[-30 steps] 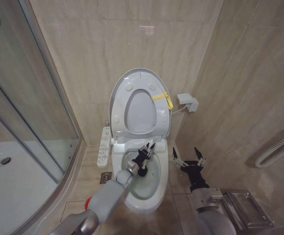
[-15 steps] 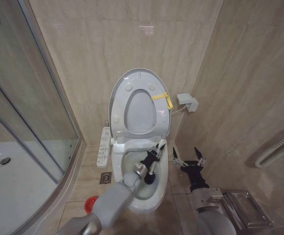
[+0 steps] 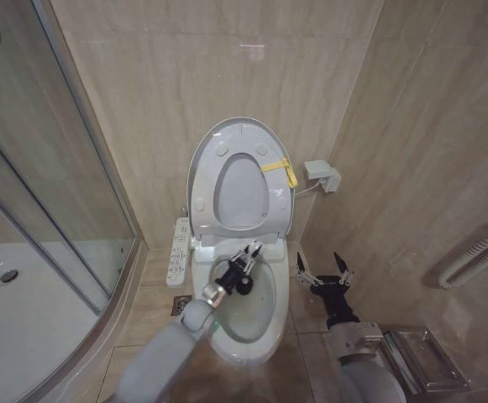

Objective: Open the toilet lid, clean the toilet bowl with a toilet brush, close the toilet lid, and flush.

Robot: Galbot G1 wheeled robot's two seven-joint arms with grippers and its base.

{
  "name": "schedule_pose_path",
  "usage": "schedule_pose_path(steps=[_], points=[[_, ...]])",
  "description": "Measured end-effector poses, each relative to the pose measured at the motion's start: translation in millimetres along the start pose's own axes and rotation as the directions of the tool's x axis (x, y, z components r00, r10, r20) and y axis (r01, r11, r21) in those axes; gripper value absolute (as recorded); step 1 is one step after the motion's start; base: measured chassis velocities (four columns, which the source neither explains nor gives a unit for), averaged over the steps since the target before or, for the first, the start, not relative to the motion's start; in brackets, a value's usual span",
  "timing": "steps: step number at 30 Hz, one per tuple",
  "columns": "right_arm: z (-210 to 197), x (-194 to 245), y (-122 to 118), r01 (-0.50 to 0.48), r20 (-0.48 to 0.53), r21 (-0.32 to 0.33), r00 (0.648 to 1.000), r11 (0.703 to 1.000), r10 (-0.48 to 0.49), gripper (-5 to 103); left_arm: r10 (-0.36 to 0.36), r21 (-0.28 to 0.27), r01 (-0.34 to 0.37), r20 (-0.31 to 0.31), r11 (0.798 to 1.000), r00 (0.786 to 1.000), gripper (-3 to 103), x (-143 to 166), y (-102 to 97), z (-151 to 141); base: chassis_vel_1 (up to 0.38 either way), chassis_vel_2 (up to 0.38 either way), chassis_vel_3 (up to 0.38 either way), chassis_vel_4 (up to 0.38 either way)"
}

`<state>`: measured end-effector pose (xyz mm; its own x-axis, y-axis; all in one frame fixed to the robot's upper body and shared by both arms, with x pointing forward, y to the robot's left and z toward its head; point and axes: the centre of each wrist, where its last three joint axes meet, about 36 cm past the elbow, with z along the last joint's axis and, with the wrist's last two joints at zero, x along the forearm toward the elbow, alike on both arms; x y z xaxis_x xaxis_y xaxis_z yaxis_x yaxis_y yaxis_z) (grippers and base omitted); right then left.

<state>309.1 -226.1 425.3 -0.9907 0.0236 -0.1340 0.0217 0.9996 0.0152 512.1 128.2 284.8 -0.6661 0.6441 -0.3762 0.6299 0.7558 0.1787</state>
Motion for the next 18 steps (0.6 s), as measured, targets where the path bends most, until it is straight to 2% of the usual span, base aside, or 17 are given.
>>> schedule_pose_path(steps=[1, 4, 6, 11, 13, 18], points=[[0.0, 0.0, 0.0, 0.0, 0.0, 0.0, 1.0, 1.0, 0.0, 100, 0.0, 0.0, 0.0, 0.0, 1.0, 1.0, 20, 0.0, 0.0, 0.0, 0.0, 0.0, 0.0, 0.0], [0.0, 0.0, 0.0, 0.0, 0.0, 0.0, 1.0, 1.0, 0.0, 100, -0.046, -0.044, 0.048, 0.043, 0.998, 0.998, 20, 20.2, 2.5, -10.5, 0.0, 0.0, 0.0, 0.0], [0.0, 0.0, 0.0, 0.0, 0.0, 0.0, 1.0, 1.0, 0.0, 100, -0.064, -0.047, 0.067, 0.056, 0.997, 0.996, 20, 25.2, 2.7, -13.7, 0.0, 0.0, 0.0, 0.0], [0.0, 0.0, 0.0, 0.0, 0.0, 0.0, 1.0, 1.0, 0.0, 100, -0.116, -0.039, 0.12, 0.093, 0.992, 0.989, 20, 39.1, 0.2, -19.6, 0.0, 0.0, 0.0, 0.0], [0.0, 0.0, 0.0, 0.0, 0.0, 0.0, 1.0, 1.0, 0.0, 100, -0.138, -0.016, 0.14, 0.105, 0.99, 0.985, 20, 44.8, -4.5, -18.3, 0.0, 0.0, 0.0, 0.0], [0.0, 0.0, 0.0, 0.0, 0.0, 0.0, 1.0, 1.0, 0.0, 100, -0.146, 0.006, 0.146, 0.099, 0.989, 0.984, 20, 50.2, -9.6, -9.0, 0.0, 0.0, 0.0, 0.0]])
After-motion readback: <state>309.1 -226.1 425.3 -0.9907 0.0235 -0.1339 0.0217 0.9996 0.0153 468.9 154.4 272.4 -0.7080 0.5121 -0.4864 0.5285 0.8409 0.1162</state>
